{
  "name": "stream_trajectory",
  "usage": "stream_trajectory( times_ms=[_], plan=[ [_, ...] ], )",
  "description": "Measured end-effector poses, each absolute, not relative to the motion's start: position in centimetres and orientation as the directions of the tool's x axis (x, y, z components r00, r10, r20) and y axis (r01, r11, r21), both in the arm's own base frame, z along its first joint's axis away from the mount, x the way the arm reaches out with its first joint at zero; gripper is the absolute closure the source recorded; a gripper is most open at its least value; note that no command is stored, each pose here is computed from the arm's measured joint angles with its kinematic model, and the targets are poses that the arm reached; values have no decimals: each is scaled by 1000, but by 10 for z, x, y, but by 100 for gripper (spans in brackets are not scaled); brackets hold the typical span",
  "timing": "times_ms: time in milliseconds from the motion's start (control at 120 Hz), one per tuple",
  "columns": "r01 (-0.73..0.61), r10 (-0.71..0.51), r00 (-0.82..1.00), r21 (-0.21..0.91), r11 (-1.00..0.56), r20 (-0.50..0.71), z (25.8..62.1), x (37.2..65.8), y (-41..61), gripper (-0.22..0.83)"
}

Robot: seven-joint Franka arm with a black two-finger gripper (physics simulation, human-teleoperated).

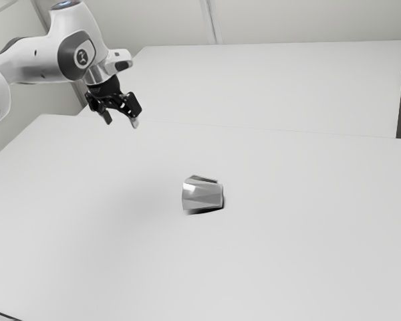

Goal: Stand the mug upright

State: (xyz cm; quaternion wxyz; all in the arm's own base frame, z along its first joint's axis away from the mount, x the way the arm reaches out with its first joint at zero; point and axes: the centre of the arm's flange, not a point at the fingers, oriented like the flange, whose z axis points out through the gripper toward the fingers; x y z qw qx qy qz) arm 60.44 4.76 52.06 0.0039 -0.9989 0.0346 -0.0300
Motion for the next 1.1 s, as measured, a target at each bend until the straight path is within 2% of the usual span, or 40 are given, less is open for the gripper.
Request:
stream_trajectory(
  times_ms=[133,325,575,808,1100],
  plan=[
    [-79,-78,996,22,-997,47,508,597,45,0],
    [-29,-37,999,285,-958,-24,430,589,33,0],
    [1,-37,997,519,-855,-63,373,565,6,0],
    [22,-15,999,652,-757,-50,334,570,-15,0],
    [34,37,999,725,-688,-11,311,569,-17,0]
  ],
)
